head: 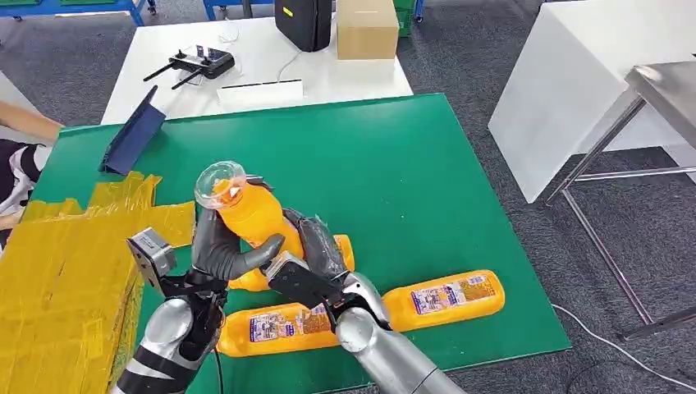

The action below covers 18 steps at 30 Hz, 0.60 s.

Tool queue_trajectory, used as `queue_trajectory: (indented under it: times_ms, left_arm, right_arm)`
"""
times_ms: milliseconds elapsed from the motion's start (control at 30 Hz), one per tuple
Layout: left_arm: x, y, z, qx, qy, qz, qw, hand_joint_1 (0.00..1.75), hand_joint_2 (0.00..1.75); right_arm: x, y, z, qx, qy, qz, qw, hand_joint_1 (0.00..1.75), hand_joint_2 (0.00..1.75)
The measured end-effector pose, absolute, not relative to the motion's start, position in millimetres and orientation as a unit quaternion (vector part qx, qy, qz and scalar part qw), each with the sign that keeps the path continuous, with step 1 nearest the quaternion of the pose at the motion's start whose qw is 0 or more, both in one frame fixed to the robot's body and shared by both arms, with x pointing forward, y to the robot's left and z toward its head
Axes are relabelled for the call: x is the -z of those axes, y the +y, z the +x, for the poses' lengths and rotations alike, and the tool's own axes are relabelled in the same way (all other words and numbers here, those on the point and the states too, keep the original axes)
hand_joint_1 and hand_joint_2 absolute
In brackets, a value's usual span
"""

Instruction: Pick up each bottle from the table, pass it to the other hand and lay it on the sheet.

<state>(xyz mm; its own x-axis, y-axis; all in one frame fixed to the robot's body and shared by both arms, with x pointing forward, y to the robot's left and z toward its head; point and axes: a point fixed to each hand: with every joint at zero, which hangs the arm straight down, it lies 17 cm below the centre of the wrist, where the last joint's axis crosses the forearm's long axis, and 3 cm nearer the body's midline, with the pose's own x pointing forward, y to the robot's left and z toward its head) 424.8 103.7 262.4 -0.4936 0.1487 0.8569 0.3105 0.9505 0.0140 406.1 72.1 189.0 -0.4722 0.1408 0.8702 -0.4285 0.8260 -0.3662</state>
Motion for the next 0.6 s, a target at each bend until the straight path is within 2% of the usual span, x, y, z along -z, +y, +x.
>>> queue_trajectory:
  times_ms: [33,200,233,433,533,600]
  left_arm:
    - [-262.3,103.8,424.9,0.083,-0.86,-0.134,0.485,1.75,1.75]
    - [-265.7,112.5,428.4,0.078,-0.87,-0.1,0.477,1.75,1.75]
    - [-268.0,118.8,429.9,0.084,-0.878,-0.064,0.468,1.75,1.75]
    - [-294.9,177.4,434.6,0.114,-0.897,0.165,0.394,1.75,1.75]
    - [-310.7,211.4,429.1,0.139,-0.876,0.32,0.334,1.75,1.75]
    - [-316.8,230.3,426.8,0.144,-0.864,0.366,0.316,1.75,1.75]
  right_arm:
    - [-189.7,71.2,406.7,-0.278,-0.812,0.088,0.506,0.0,1.75]
    - [-199.1,56.9,411.1,-0.243,-0.827,0.08,0.502,0.0,1.75]
    - [-200.1,50.0,412.1,-0.235,-0.829,0.075,0.502,0.0,0.0]
    - [-205.9,-8.4,416.4,-0.175,-0.843,0.051,0.506,0.0,0.0]
    - [-207.3,-41.9,413.4,-0.142,-0.847,0.044,0.51,0.0,0.0]
    - [-208.2,-64.2,412.5,-0.128,-0.85,0.033,0.511,0.0,0.0]
